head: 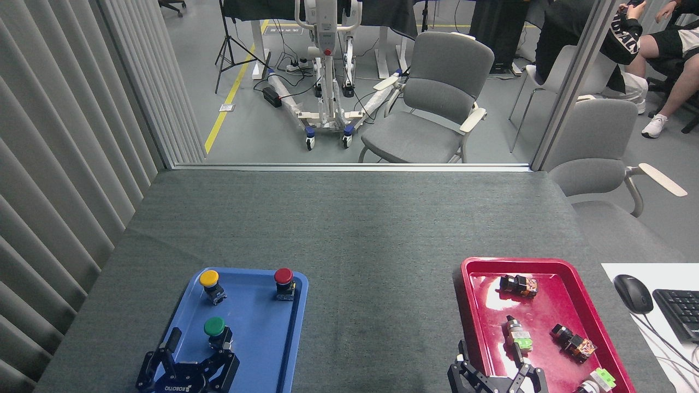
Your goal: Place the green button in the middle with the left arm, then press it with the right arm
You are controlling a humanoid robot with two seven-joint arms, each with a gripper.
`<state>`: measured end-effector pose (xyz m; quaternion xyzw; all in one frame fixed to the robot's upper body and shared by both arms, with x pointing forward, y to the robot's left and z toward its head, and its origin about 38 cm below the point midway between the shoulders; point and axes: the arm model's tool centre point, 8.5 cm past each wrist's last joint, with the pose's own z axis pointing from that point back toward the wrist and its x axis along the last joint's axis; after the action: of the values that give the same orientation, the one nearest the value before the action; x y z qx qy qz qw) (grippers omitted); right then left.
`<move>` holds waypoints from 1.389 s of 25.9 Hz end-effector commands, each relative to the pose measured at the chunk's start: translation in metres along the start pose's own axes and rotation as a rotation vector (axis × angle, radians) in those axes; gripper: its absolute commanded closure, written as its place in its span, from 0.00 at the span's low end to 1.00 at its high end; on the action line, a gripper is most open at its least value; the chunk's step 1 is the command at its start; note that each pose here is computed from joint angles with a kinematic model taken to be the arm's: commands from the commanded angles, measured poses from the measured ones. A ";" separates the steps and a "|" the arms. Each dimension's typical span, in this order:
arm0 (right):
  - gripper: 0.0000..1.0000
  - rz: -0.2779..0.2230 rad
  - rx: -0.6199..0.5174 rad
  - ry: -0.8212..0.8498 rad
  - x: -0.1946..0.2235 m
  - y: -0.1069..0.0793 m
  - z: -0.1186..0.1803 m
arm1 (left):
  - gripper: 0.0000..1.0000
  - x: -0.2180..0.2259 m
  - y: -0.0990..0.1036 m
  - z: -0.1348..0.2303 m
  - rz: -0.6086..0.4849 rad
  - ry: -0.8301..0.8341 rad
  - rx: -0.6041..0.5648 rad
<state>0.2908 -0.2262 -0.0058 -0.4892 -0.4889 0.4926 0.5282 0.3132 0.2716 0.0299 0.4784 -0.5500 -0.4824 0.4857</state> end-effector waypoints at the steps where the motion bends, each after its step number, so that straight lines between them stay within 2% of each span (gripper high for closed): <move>1: 0.01 -0.001 0.000 -0.001 0.001 0.000 0.000 | 0.00 0.001 0.005 0.003 -0.005 0.001 0.012; 4: 0.01 -0.001 0.000 -0.001 0.001 0.000 0.000 | 0.00 0.002 0.009 0.007 -0.014 -0.004 0.015; 7: 0.01 -0.001 0.000 -0.001 0.001 0.000 0.000 | 0.00 0.007 0.024 0.014 -0.019 -0.023 0.056; 13: 0.01 0.000 -0.002 -0.001 0.000 0.000 0.000 | 0.00 0.008 0.034 0.013 -0.031 -0.028 0.083; 18: 0.01 0.000 -0.002 -0.001 0.000 0.000 0.000 | 0.00 0.006 0.027 0.012 -0.027 -0.023 0.063; 36: 0.01 0.002 -0.002 0.002 0.000 0.000 0.000 | 0.00 0.003 0.024 0.015 -0.059 -0.019 0.024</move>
<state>0.2908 -0.2270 -0.0050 -0.4919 -0.4892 0.4913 0.5266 0.2973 0.2715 0.0536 0.4958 -0.5471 -0.4942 0.4589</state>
